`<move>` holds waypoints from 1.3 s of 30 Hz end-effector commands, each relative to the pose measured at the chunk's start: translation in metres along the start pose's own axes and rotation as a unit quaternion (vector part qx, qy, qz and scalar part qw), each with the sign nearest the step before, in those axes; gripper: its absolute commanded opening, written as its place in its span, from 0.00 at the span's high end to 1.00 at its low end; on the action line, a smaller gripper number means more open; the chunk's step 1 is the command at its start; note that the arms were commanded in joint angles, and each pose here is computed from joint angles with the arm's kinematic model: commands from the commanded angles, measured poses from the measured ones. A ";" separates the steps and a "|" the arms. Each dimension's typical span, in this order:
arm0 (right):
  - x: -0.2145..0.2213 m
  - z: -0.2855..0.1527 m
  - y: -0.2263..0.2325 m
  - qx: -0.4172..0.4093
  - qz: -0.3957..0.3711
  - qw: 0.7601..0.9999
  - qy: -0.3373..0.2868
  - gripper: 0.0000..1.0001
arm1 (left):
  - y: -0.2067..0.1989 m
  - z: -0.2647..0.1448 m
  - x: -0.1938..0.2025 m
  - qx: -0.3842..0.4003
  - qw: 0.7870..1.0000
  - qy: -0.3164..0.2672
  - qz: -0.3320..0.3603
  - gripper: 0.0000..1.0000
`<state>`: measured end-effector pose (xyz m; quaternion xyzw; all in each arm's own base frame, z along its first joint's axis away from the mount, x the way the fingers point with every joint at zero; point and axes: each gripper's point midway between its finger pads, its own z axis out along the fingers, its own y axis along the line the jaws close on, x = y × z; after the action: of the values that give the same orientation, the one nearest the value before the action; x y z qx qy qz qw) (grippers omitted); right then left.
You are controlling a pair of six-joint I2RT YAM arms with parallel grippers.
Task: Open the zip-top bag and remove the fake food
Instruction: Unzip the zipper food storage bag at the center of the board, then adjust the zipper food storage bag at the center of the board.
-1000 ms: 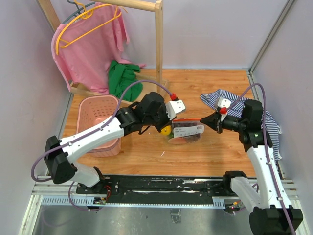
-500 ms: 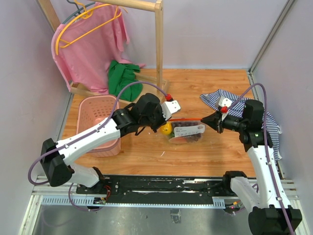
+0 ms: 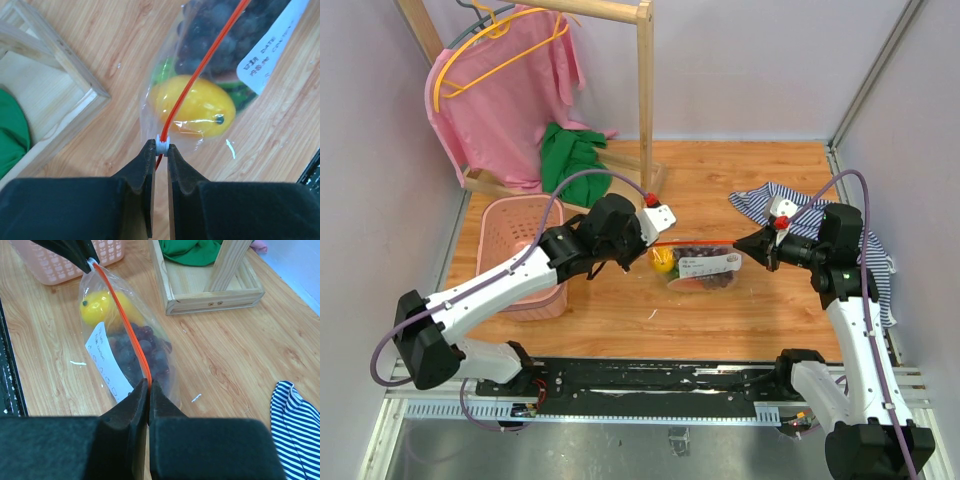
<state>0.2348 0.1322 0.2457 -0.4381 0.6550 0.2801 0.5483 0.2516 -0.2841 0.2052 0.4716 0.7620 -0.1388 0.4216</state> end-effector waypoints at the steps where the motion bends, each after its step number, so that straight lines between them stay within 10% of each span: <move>1: -0.020 -0.008 -0.007 0.017 -0.024 0.999 -0.017 0.99 | 0.024 -0.011 0.013 -0.049 0.999 0.015 -0.012 1.00; 20: -0.018 -0.008 -0.007 0.014 -0.020 1.000 -0.019 0.99 | 0.053 -0.016 0.026 -0.122 0.991 0.020 -0.052 0.97; 26: -0.016 -0.007 -0.005 0.006 -0.016 1.000 -0.022 0.99 | 0.056 -0.038 -0.008 -0.141 0.974 -0.087 -0.152 0.35; 30: -0.014 -0.005 0.000 -0.010 -0.013 1.000 -0.026 0.99 | 0.042 -0.067 -0.021 -0.113 0.942 -0.193 -0.250 0.01; 39: -0.009 -0.003 0.005 -0.027 -0.014 0.999 -0.025 0.99 | -0.018 -0.111 -0.013 0.079 0.800 -0.359 -0.474 0.07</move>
<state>0.2316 0.1344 0.2469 -0.4422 0.6448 0.3001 0.5465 0.2080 -0.2246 0.2550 0.1030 0.7350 -0.3783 0.5532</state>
